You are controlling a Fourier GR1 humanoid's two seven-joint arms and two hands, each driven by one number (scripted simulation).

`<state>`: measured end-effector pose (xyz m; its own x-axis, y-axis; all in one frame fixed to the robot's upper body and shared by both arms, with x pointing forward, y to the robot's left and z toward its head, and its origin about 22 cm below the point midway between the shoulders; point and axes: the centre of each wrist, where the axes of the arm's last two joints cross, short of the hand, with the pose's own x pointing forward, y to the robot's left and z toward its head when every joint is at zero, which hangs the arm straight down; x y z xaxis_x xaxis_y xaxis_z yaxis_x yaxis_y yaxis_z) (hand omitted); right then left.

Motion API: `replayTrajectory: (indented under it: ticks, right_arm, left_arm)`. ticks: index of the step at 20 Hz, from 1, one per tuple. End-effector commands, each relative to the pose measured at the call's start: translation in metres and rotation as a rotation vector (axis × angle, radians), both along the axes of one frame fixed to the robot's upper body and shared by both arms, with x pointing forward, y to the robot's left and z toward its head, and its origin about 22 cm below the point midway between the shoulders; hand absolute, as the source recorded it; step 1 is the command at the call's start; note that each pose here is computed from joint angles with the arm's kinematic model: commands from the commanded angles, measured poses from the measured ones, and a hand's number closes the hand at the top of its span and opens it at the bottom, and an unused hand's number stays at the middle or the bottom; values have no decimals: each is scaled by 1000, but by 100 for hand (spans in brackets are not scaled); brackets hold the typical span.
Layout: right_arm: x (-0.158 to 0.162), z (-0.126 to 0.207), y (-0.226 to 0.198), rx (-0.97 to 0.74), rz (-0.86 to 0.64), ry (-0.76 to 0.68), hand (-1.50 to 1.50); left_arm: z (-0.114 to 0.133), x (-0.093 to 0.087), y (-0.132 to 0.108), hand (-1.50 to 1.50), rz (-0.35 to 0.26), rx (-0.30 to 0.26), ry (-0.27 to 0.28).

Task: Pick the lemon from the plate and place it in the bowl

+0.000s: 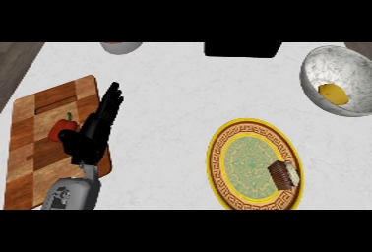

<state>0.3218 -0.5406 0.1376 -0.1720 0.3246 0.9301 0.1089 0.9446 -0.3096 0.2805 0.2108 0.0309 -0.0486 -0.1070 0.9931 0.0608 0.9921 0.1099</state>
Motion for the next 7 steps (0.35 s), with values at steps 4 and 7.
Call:
replayTrajectory:
  ticks: [4,7]
  right_arm:
    - [-21,-3,-17,34,115,-14,-150]
    - [-29,-34,-12,49,116,-23,-150]
  left_arm:
    - [4,-2,-8,0,0,-8,3]
    - [7,0,-3,0,-23,-6,-1]
